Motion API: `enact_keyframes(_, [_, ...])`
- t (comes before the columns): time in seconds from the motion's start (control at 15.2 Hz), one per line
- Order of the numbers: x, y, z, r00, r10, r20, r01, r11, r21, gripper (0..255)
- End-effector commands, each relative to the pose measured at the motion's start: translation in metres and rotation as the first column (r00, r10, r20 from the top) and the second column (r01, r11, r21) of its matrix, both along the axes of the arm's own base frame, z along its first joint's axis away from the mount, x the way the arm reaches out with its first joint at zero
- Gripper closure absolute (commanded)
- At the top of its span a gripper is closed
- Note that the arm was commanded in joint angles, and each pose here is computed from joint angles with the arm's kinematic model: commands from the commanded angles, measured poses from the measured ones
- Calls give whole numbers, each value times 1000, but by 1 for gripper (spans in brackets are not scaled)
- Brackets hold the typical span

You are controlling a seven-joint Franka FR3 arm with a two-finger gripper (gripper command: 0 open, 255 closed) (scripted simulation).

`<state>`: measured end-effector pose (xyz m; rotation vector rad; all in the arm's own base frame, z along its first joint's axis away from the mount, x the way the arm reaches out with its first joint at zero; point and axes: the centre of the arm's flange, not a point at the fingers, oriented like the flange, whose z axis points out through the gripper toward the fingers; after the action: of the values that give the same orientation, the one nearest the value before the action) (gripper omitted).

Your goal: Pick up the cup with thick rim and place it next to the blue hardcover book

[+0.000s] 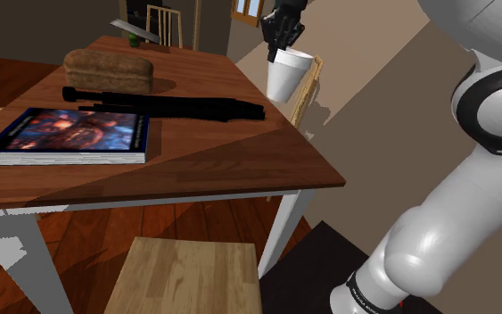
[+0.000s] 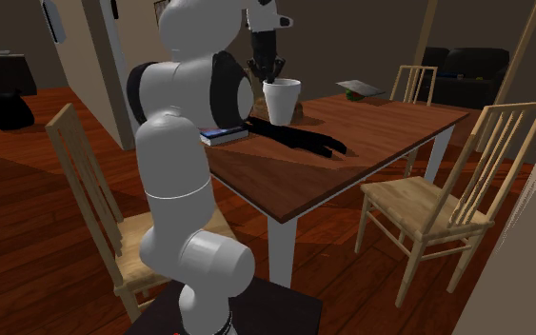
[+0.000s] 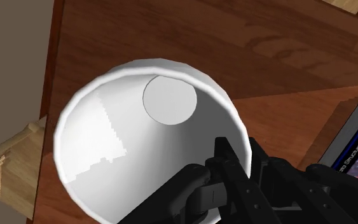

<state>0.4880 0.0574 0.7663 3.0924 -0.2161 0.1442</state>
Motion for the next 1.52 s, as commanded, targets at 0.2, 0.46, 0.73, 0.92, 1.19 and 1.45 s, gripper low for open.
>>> enact_keyframes(0.2, [10,65,-17,1000,-1,1,1,1000,0,255])
enact_keyframes(0.46, [20,115,-31,1000,-1,1,1,1000,0,255])
enact_keyframes(0.73, [29,165,-45,1000,-1,1,1,1000,0,255])
enact_keyframes(0.92, [37,202,-55,1000,-1,1,1,1000,0,255])
enact_keyframes(1.19, [48,259,-71,1000,-2,1,2,1000,0,255])
enact_keyframes(1.45, [48,259,-92,1000,-1,1,1,1000,0,255])
